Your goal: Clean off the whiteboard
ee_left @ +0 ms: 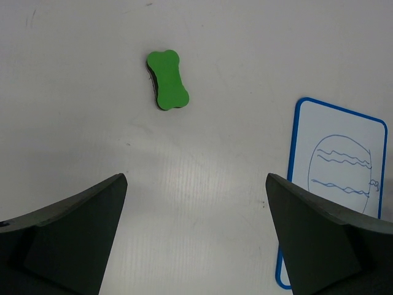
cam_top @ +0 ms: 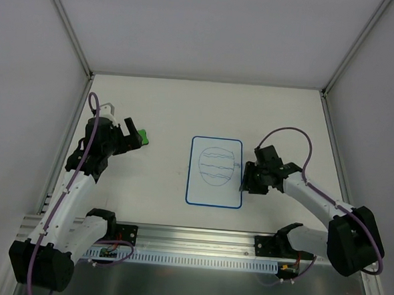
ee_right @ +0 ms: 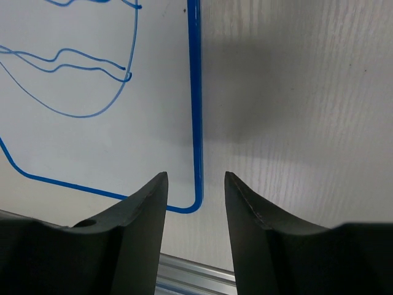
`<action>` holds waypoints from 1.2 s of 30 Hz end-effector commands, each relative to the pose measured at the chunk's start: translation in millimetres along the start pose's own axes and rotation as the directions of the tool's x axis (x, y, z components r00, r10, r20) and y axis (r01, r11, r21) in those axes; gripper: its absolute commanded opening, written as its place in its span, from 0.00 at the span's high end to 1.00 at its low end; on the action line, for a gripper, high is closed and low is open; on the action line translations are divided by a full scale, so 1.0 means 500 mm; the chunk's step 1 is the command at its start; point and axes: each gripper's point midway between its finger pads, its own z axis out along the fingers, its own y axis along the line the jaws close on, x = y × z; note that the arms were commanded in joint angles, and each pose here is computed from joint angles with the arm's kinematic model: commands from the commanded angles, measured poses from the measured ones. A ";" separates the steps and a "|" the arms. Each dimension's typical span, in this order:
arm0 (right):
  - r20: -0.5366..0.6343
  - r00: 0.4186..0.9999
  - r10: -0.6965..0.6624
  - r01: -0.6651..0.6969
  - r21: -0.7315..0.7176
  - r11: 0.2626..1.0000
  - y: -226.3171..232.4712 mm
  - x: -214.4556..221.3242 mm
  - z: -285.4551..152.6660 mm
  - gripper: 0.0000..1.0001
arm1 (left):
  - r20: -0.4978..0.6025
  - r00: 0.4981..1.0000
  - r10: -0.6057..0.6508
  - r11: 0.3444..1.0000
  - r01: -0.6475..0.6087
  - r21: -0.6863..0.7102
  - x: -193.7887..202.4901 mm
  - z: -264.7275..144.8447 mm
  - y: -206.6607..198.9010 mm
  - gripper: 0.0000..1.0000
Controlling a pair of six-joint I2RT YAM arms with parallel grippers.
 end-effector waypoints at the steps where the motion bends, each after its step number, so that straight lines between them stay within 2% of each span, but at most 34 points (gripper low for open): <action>1: 0.047 0.998 0.038 -0.036 -0.051 0.998 0.029 -0.037 -0.001 0.55 | 0.016 1.000 -0.016 1.000 0.016 0.026 -0.010 -0.002 -0.015 0.01; 5: -0.009 0.999 0.053 -0.054 -0.049 0.997 0.032 -0.036 0.025 0.64 | 0.008 1.000 -0.017 1.000 0.017 0.022 -0.001 0.000 -0.011 0.01; 6: -0.028 0.998 0.056 -0.057 -0.041 0.998 0.031 -0.034 0.033 0.70 | 0.008 1.000 -0.019 1.000 0.019 0.022 -0.001 0.000 -0.011 0.01; 16: -0.060 0.998 -0.010 0.008 -0.027 1.000 0.047 -0.074 0.064 0.88 | -0.002 1.000 -0.016 1.000 0.016 -0.007 0.005 0.009 0.000 0.01; 24: -0.035 0.992 -0.125 0.124 -0.013 0.992 0.064 -0.154 0.092 0.95 | -0.038 0.999 -0.010 0.997 0.008 -0.071 0.013 0.036 0.020 0.01; 29: 0.028 0.981 -0.192 0.192 -0.026 0.981 0.089 -0.224 0.087 0.95 | -0.041 0.999 -0.009 0.994 0.005 -0.105 -0.014 0.058 0.019 0.01; 32: 0.050 0.978 -0.201 0.204 -0.057 0.977 0.110 -0.247 0.078 0.89 | -0.055 0.998 -0.011 0.990 0.003 -0.144 -0.030 0.083 0.023 0.01; 35: 0.074 0.977 -0.202 0.209 -0.101 0.973 0.129 -0.252 0.056 0.75 | -0.084 0.996 -0.011 0.984 -0.005 -0.177 -0.034 0.115 0.028 0.01; 36: 0.070 0.977 -0.201 0.207 -0.103 0.973 0.127 -0.244 0.053 0.65 | -0.111 0.994 -0.011 0.980 -0.012 -0.200 -0.025 0.134 0.036 0.01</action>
